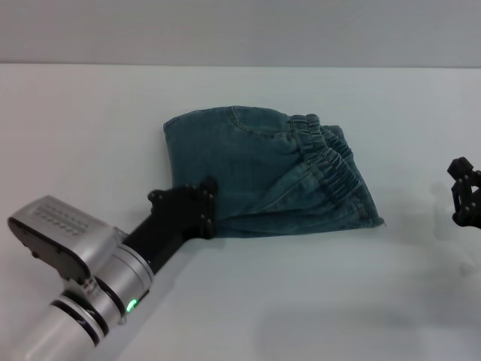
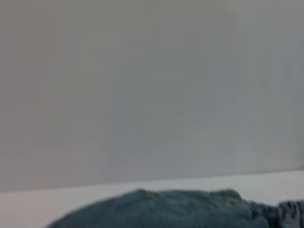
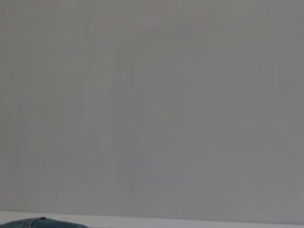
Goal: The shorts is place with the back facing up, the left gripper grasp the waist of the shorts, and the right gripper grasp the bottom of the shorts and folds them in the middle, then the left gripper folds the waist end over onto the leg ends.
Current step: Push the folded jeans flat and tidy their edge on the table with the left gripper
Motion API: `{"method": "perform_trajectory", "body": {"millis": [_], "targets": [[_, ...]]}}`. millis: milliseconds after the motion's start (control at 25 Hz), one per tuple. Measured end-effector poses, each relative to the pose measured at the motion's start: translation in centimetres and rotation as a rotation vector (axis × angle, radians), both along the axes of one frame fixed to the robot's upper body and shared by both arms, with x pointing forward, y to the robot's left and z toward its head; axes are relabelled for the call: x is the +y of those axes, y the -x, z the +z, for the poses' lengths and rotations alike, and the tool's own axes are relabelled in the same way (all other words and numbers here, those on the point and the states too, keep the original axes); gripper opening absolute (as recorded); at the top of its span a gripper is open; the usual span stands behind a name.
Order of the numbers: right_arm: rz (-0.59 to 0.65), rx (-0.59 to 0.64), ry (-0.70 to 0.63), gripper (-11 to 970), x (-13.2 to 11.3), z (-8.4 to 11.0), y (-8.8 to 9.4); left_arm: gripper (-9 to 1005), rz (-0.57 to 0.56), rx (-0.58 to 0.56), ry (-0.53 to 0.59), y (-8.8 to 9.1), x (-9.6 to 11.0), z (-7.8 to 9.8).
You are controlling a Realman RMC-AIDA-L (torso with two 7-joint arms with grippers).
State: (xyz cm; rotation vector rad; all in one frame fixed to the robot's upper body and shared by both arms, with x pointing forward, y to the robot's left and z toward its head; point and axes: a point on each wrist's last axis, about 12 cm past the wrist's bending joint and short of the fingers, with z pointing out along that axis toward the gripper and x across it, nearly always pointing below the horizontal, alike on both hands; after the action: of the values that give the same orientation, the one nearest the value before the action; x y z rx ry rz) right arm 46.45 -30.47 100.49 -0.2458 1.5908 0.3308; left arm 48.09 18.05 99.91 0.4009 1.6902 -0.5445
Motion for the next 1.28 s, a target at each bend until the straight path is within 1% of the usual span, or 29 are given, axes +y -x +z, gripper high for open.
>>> {"method": "perform_trajectory", "body": {"millis": [120, 280, 400, 480, 640, 680, 720, 760, 840, 880, 1040, 1080, 1200, 1280], "targets": [[0.005, 0.008, 0.0, 10, 0.1, -0.1, -0.1, 15, -0.019, 0.028, -0.002, 0.5, -0.5, -0.3], [0.008, 0.01, 0.001, 11, 0.2, -0.2, -0.1, 17, -0.023, 0.053, -0.012, 0.7, -0.6, -0.6], [0.007, 0.01, 0.001, 12, 0.2, -0.2, -0.1, 18, -0.021, 0.062, -0.018, 0.7, -0.6, -0.7], [0.006, 0.011, 0.001, 12, 0.1, -0.2, -0.1, 19, -0.022, 0.071, -0.034, 0.2, -0.6, -0.7], [0.003, 0.013, 0.001, 13, 0.1, -0.2, 0.0, 20, -0.022, 0.071, -0.034, 0.2, -0.6, -0.7], [0.002, 0.014, 0.001, 13, 0.0, -0.3, 0.1, 21, -0.022, 0.076, -0.042, -0.2, -0.6, -0.7], [0.001, 0.014, 0.001, 13, 0.0, -0.3, 0.1, 21, -0.022, 0.076, -0.042, -0.2, -0.6, -0.7], [-0.001, 0.015, 0.0, 14, 0.0, -0.3, 0.2, 21, -0.029, 0.086, -0.08, -1.7, -0.6, -0.5], [-0.004, 0.017, -0.001, 14, -0.1, -0.3, 0.3, 22, -0.029, 0.086, -0.08, -1.7, -0.6, -0.5], [-0.007, 0.017, -0.002, 14, -0.1, -0.4, 0.3, 22, -0.03, 0.099, -0.105, -3.0, -0.4, -0.4], [-0.016, 0.019, -0.005, 15, -0.2, -0.4, 0.4, 24, -0.025, 0.104, -0.108, -3.5, -0.2, -0.4], [-0.016, 0.02, -0.005, 15, -0.2, -0.4, 0.4, 24, -0.018, 0.104, -0.113, -4.1, 0.1, -0.3], [-0.016, 0.02, -0.005, 16, -0.2, -0.4, 0.4, 26, -0.007, 0.103, -0.116, -4.8, 0.4, -0.1], [-0.016, 0.02, -0.005, 17, -0.2, -0.4, 0.4, 26, -0.007, 0.103, -0.116, -4.8, 0.4, -0.1]]}}
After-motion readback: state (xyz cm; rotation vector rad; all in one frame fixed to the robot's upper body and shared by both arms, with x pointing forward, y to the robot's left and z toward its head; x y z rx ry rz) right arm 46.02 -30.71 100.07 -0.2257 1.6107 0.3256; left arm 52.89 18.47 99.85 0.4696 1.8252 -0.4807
